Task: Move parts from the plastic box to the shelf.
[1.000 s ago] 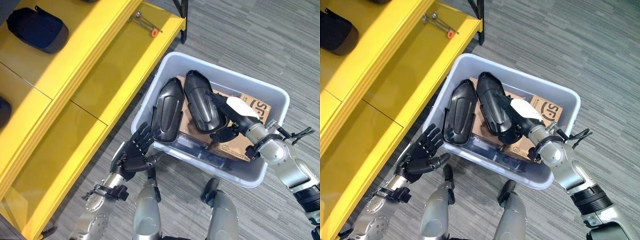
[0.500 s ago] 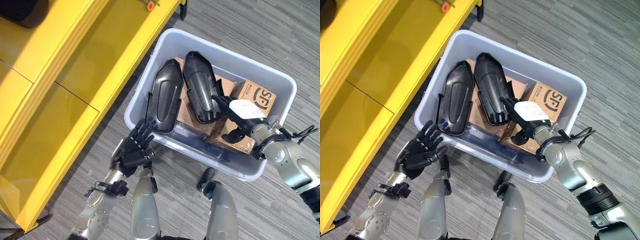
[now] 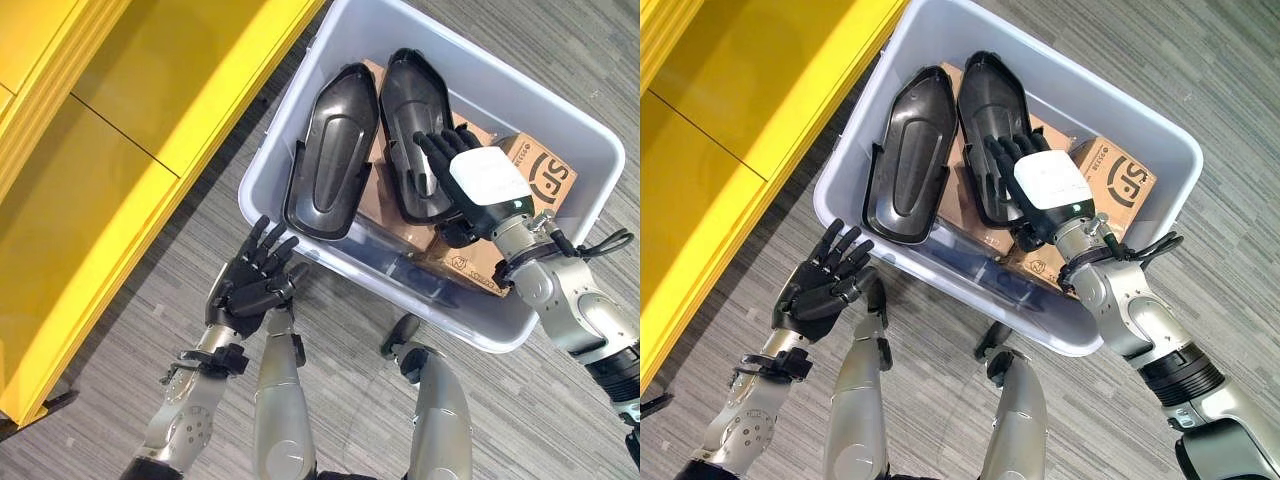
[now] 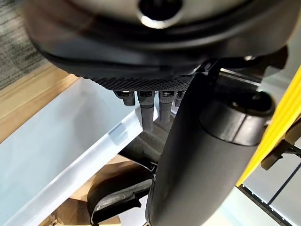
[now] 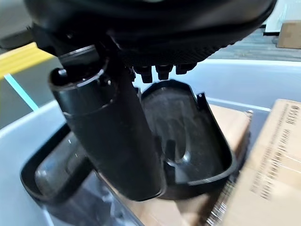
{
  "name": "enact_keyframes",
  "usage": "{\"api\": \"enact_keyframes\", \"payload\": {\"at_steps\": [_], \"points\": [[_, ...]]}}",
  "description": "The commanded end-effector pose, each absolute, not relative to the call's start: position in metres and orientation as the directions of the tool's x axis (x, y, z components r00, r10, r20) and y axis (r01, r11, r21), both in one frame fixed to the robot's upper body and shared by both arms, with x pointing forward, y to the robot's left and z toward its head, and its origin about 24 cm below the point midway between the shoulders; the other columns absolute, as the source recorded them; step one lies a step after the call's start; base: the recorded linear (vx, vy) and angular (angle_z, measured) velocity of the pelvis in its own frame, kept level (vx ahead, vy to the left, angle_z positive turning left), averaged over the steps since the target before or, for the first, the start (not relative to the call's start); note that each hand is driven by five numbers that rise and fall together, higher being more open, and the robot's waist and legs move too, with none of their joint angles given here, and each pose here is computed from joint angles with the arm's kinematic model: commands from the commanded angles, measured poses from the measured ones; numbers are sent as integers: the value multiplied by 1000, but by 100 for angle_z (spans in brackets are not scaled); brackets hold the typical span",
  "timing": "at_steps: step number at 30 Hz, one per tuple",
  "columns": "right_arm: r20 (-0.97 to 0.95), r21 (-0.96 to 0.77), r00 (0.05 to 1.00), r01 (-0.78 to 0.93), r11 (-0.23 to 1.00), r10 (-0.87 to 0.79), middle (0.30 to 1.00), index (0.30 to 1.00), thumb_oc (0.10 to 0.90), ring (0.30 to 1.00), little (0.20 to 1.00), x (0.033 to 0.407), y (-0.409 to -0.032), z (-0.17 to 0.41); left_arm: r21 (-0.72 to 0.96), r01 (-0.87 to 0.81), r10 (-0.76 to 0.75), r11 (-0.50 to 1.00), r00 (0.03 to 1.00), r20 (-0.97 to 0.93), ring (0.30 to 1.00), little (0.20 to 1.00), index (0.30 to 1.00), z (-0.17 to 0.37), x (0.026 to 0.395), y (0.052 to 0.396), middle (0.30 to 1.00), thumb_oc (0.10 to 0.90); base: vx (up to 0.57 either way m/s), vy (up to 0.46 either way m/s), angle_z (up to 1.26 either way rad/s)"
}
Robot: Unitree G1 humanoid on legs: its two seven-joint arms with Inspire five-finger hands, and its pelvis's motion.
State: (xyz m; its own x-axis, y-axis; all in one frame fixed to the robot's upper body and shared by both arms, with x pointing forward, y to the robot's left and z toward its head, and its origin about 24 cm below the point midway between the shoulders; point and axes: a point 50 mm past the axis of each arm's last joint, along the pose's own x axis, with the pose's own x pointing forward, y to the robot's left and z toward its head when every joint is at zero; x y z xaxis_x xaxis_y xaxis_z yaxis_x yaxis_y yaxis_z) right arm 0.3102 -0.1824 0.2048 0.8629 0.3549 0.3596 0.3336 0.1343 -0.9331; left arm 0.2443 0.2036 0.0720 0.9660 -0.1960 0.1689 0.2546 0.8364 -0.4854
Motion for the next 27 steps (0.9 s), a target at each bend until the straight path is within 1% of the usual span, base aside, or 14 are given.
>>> {"api": "enact_keyframes", "payload": {"at_steps": [1,2,5,6,7,8,13,17,22,24,27], "points": [[673,-732,593,621,282,441,1000,1000,900,1000,1000,283,-166,276,-437,388,-276,812,914,299,1000,1000,1000,99,242,184,1000,900,14,55,-3],[673,-731,582,617,291,456,1000,1000,900,1000,1000,280,-163,278,-445,394,-281,804,912,299,1000,1000,1000,99,242,181,1000,900,20,96,-4],[666,-740,596,604,296,448,1000,1000,900,1000,1000,275,-161,278,-460,399,-282,793,910,304,1000,1000,1000,100,244,176,1000,900,15,68,-4],[656,-752,626,594,287,422,1000,1000,900,1000,1000,280,-163,275,-473,406,-286,782,908,307,1000,1000,1000,100,245,175,1000,900,0,0,0],[654,-754,629,591,287,421,1000,1000,900,1000,1000,280,-163,274,-481,406,-284,777,908,307,1000,1000,1000,99,245,175,1000,900,75,11,-2],[619,-785,670,551,283,411,1000,1000,900,1000,1000,285,-165,267,-521,415,-292,746,907,304,1000,1000,1000,96,243,174,1000,900,0,0,0],[590,-807,706,537,247,392,1000,1000,900,1000,1000,290,-167,254,-481,450,-350,753,892,286,1000,1000,1000,93,241,167,1000,900,29,-13,-1],[571,-821,737,525,226,362,1000,1000,900,1000,1000,296,-170,251,-495,423,-323,759,905,278,1000,1000,1000,93,244,169,1000,900,0,0,0],[539,-842,776,496,212,328,1000,1000,900,1000,1000,300,-175,244,-495,442,-336,748,896,291,1000,1000,1000,98,246,168,1000,900,0,0,0],[496,-867,793,474,155,352,1000,1000,900,1000,1000,299,-176,239,-495,479,-359,725,876,323,1000,1000,1000,100,243,168,1000,900,-29,-8,1],[476,-877,797,460,136,372,1000,1000,900,1000,1000,292,-175,235,-474,507,-374,720,859,351,1000,1000,1000,105,241,167,1000,900,6,-17,-1]]}}
